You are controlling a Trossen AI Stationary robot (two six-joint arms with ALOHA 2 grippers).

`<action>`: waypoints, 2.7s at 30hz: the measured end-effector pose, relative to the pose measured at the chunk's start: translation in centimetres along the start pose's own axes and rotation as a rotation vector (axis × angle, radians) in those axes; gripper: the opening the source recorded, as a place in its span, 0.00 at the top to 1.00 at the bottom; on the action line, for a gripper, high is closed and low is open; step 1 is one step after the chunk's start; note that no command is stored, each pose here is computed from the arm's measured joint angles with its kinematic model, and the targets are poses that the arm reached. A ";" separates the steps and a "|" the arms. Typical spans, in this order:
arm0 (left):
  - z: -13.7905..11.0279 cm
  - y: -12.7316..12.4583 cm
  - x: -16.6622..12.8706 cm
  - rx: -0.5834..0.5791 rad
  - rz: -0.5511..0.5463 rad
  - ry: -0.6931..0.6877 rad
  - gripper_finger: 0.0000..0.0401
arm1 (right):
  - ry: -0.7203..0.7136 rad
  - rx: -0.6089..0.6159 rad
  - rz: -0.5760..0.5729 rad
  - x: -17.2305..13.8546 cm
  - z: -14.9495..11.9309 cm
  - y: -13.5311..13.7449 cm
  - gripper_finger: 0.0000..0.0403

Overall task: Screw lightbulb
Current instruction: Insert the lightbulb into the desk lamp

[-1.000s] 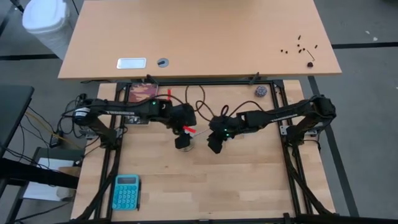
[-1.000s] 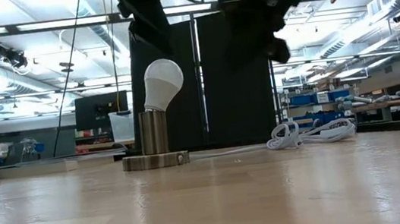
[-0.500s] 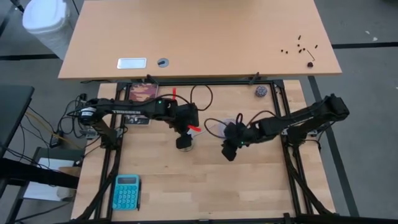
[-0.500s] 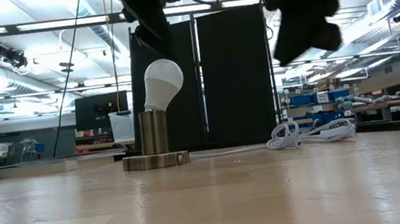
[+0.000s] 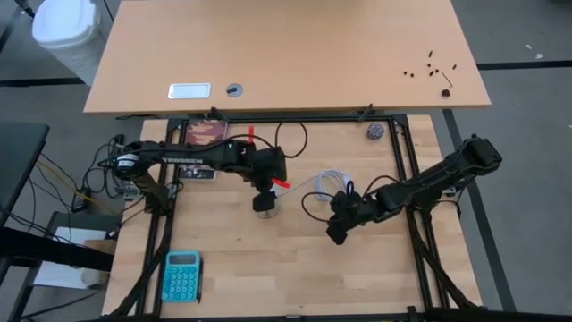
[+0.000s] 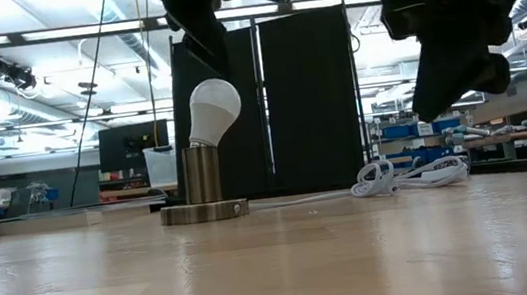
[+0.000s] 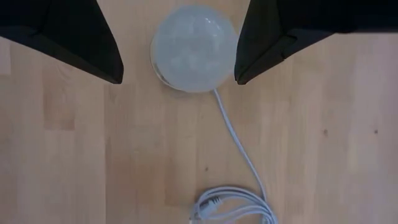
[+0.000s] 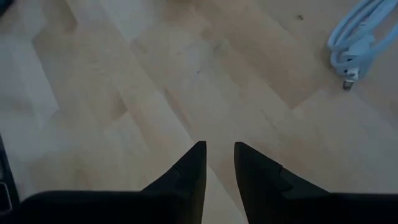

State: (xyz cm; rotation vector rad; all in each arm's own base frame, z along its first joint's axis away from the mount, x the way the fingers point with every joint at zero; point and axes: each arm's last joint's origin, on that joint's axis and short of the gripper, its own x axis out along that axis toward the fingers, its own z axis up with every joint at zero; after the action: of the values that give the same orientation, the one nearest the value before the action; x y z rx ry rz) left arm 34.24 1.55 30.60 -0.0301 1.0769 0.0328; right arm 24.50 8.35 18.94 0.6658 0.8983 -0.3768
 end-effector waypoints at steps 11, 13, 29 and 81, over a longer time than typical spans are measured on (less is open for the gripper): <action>1.6 0.6 0.1 0.011 -0.007 0.039 0.22 | -0.076 0.023 0.047 0.4 0.2 0.0 0.75; 2.2 0.7 0.5 0.035 -0.008 0.078 0.22 | -0.072 0.023 0.044 0.5 0.4 -0.1 0.73; 3.8 1.7 3.0 0.070 -0.081 0.288 0.22 | -0.102 0.093 0.089 0.4 0.7 0.4 0.70; 1.6 2.0 7.1 0.133 -0.199 0.555 0.23 | -0.201 0.091 0.158 0.3 1.9 0.9 0.70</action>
State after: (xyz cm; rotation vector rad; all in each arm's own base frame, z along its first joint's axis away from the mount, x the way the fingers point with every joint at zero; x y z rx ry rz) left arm 38.95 3.74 25.07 -0.0268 1.6237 -0.2390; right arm 26.31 7.77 19.83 0.7626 0.6363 -0.3379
